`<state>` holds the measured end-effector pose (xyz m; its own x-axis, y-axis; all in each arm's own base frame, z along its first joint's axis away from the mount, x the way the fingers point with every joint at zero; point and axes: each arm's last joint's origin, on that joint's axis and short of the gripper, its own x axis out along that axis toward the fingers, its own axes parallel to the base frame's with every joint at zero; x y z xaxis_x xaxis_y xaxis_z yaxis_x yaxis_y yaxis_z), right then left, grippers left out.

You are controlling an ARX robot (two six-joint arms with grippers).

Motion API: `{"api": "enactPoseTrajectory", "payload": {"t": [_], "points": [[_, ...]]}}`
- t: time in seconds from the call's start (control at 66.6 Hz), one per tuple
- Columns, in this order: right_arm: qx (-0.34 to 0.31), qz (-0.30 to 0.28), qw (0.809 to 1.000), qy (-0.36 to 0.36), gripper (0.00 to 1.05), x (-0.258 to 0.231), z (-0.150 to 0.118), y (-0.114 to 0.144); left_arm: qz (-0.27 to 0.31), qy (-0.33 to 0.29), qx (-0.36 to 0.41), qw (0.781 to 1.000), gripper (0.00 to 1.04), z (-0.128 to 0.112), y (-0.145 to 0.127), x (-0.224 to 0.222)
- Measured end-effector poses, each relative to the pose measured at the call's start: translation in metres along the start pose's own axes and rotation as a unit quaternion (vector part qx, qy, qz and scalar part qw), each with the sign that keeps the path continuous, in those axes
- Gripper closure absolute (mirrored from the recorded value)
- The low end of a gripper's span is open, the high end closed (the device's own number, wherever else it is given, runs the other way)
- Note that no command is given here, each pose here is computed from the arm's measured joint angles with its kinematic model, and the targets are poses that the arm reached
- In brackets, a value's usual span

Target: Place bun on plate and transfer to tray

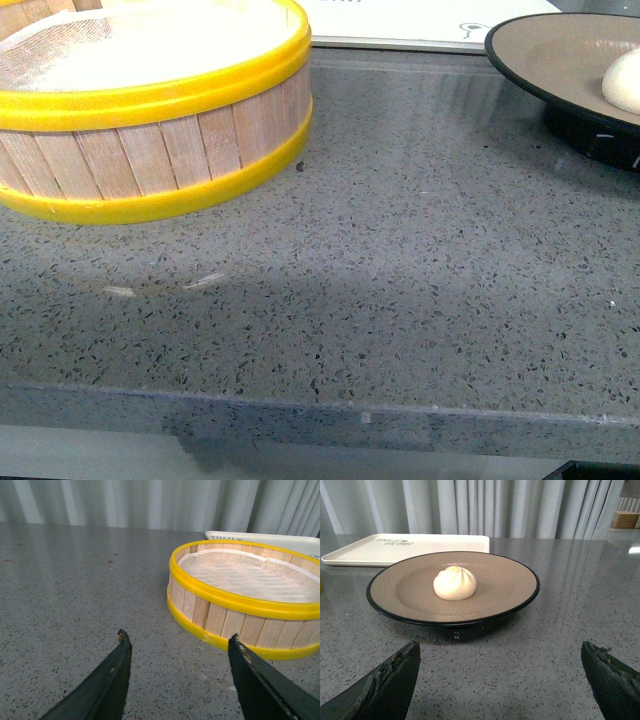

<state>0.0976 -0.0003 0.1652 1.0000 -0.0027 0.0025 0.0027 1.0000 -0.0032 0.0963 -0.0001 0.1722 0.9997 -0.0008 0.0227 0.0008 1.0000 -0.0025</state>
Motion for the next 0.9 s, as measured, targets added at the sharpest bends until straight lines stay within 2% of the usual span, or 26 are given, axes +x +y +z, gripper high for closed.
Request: {"api": "enactPoseTrajectory", "payload": {"t": [0.135,0.21,0.33,0.465,0.601,0.706,0.781,0.856,0.901], "points": [[-0.006,-0.005,1.000,0.004,0.09,0.000,0.000,0.001,0.000,0.000,0.000,1.000,0.17,0.000,0.000,0.000],[-0.053,-0.076,0.995,0.030,0.09,0.002,0.002,0.001,0.000,0.000,0.000,1.000,0.06,0.000,0.000,0.000],[-0.084,-0.095,0.992,0.013,0.09,0.010,0.016,-0.001,0.000,0.000,0.000,1.000,0.07,0.000,0.000,0.000],[-0.071,-0.079,0.994,-0.029,0.09,0.036,0.047,-0.017,0.000,0.000,0.000,1.000,0.07,0.000,0.000,0.000],[0.020,-0.071,0.997,-0.008,0.09,0.074,0.071,-0.047,0.000,0.000,0.000,1.000,0.07,0.000,0.000,0.000],[0.149,-0.062,0.985,0.054,0.09,0.111,0.078,-0.073,0.000,0.000,0.000,1.000,0.07,0.000,0.000,0.000],[0.237,-0.049,0.965,0.098,0.09,0.130,0.079,-0.083,0.000,0.000,0.000,1.000,0.07,0.000,0.000,0.000],[0.330,-0.037,0.933,0.136,0.09,0.142,0.081,-0.087,0.000,0.000,0.000,1.000,0.07,0.000,0.000,0.000],[0.365,-0.033,0.918,0.149,0.09,0.145,0.083,-0.088,0.000,0.000,0.000,1.000,0.07,0.000,0.000,0.000]]}}
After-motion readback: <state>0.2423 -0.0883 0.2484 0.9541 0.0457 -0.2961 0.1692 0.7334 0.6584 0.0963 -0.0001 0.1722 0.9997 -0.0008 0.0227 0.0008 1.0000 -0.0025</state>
